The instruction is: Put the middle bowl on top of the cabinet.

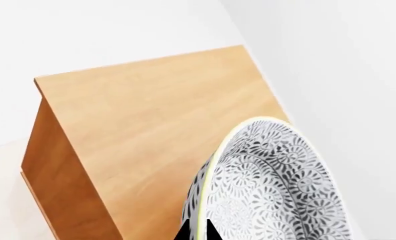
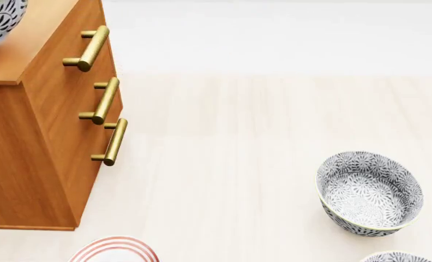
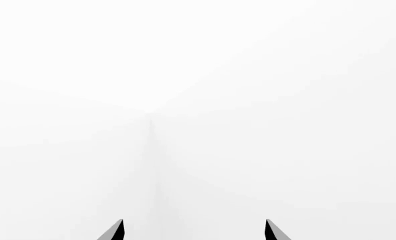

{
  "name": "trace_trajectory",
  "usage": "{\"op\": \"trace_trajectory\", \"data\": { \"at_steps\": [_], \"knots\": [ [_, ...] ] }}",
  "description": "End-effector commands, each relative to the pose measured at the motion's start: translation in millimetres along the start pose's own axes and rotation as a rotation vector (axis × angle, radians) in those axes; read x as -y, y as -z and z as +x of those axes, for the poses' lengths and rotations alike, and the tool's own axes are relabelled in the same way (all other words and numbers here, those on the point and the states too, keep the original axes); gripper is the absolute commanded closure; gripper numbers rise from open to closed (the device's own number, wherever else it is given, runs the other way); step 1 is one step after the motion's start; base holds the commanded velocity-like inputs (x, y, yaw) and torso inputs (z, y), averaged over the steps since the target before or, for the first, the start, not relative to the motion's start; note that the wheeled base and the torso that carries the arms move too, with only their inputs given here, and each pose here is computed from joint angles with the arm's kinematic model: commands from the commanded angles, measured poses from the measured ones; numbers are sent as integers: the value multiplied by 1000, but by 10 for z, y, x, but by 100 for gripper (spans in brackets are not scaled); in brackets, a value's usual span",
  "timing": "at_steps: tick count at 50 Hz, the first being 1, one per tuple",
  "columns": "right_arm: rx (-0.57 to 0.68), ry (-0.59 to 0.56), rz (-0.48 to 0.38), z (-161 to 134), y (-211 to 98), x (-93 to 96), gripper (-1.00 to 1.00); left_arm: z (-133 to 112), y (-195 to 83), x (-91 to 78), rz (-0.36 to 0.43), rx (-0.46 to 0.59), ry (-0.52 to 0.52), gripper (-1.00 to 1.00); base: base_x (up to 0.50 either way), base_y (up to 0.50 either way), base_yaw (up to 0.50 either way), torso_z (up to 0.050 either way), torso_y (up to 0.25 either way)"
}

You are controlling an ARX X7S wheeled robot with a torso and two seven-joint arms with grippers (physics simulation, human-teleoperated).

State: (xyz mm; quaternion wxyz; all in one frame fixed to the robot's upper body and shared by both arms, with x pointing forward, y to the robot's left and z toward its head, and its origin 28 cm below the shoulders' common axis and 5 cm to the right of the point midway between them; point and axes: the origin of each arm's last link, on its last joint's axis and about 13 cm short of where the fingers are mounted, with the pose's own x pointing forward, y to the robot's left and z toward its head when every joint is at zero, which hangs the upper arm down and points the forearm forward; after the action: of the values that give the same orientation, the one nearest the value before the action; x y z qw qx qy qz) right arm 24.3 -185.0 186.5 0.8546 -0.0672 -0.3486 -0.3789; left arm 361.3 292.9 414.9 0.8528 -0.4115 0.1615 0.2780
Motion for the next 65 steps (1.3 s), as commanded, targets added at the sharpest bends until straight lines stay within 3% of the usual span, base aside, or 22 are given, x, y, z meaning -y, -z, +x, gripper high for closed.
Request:
{"op": "trace_trajectory", "data": {
  "at_steps": [1,11,27,28,43,49,57,65],
  "knots": [
    [25,-20,-29,-5,-24,28,-100,86,89,53,-12,1,38,100,0,0,0,0,0],
    [30,-19,-29,-7,-34,37,-100,235,173,6,-2,-6,15,100,0,0,0,0,1],
    [36,-18,-28,-6,-40,40,-100,281,169,-26,21,17,-33,100,0,0,0,0,0],
    [36,-18,-28,-6,-40,40,-100,279,164,-31,18,16,-33,-100,0,0,0,0,0],
    [36,-18,-28,-4,-40,42,-100,110,108,-3,42,91,19,-100,0,0,0,0,0],
    [36,-18,-27,-5,-40,40,-100,-101,63,39,49,144,61,-100,0,0,0,0,0],
    [36,-13,-26,-2,-43,46,-100,-375,68,-33,71,227,107,-100,0,0,0,0,0],
    [47,1,-63,-7,-36,40,-100,-456,139,-143,94,286,97,-100,0,0,0,0,0]
  ]
}}
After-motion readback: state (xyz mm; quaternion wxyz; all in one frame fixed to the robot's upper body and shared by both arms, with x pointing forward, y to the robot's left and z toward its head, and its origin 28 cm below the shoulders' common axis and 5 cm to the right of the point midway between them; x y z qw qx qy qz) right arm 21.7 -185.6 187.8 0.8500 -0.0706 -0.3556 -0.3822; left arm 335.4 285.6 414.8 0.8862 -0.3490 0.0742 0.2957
